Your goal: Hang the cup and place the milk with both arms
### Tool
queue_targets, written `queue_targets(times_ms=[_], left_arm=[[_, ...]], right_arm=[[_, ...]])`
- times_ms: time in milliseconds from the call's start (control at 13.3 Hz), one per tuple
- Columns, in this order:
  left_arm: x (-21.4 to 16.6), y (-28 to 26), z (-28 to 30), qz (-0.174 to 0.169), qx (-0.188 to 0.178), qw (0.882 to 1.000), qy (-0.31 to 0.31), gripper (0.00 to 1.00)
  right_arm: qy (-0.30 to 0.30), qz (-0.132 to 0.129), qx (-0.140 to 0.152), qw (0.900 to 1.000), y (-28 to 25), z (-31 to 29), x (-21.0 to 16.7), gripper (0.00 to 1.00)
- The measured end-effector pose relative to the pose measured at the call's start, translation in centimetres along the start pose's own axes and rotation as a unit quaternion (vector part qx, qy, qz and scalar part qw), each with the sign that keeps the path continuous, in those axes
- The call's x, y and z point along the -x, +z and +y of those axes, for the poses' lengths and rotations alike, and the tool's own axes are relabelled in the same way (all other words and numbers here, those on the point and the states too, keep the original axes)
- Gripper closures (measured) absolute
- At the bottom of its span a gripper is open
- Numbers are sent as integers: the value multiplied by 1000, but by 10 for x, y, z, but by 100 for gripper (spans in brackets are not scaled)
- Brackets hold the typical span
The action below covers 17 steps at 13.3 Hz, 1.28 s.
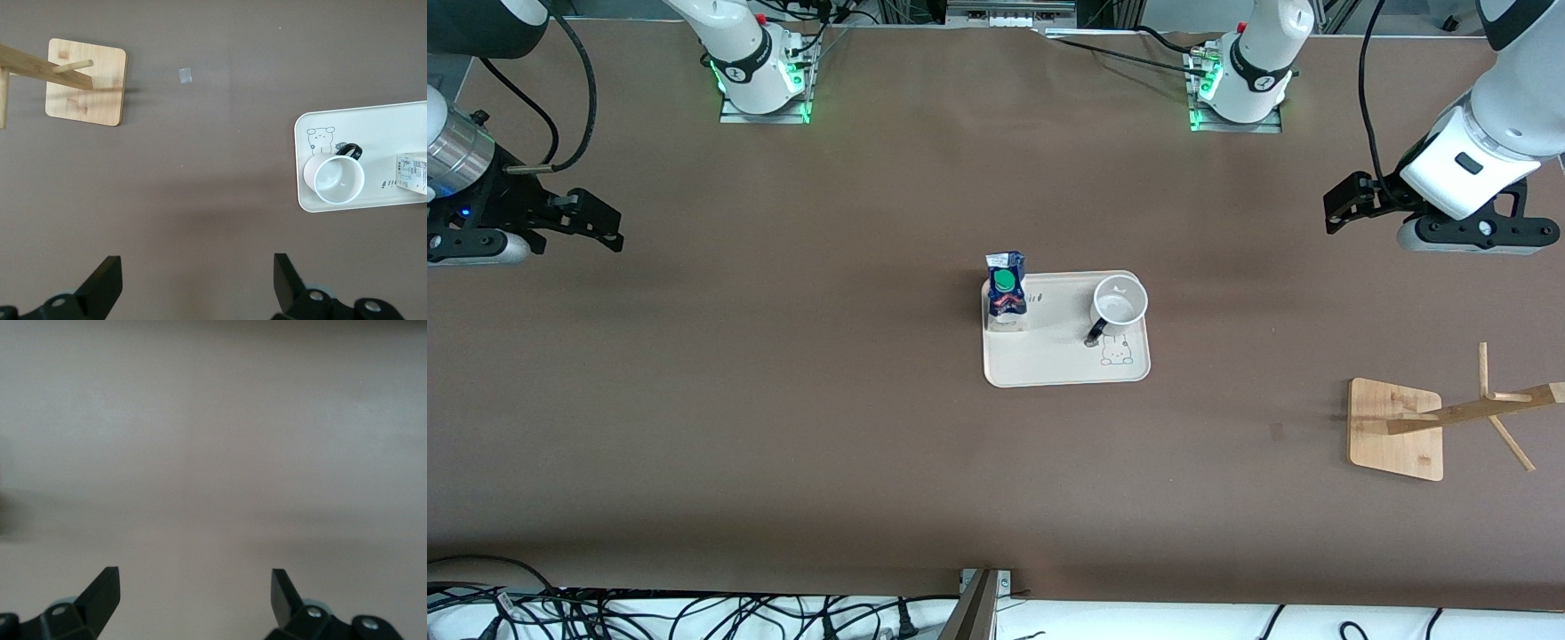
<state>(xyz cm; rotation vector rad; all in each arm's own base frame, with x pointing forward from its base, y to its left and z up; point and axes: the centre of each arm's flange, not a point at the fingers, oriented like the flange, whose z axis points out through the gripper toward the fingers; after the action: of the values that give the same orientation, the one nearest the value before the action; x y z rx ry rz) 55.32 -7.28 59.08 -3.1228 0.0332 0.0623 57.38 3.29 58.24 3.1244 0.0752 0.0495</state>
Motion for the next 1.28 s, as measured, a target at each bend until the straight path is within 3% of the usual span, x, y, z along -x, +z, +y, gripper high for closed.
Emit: queue_targets(times_ms=[1277], left_arm=[[2,2,1,-8,-1,1000,1,0]], right_arm=[[-2,11,-1,1000,-3,-3,-2,0]])
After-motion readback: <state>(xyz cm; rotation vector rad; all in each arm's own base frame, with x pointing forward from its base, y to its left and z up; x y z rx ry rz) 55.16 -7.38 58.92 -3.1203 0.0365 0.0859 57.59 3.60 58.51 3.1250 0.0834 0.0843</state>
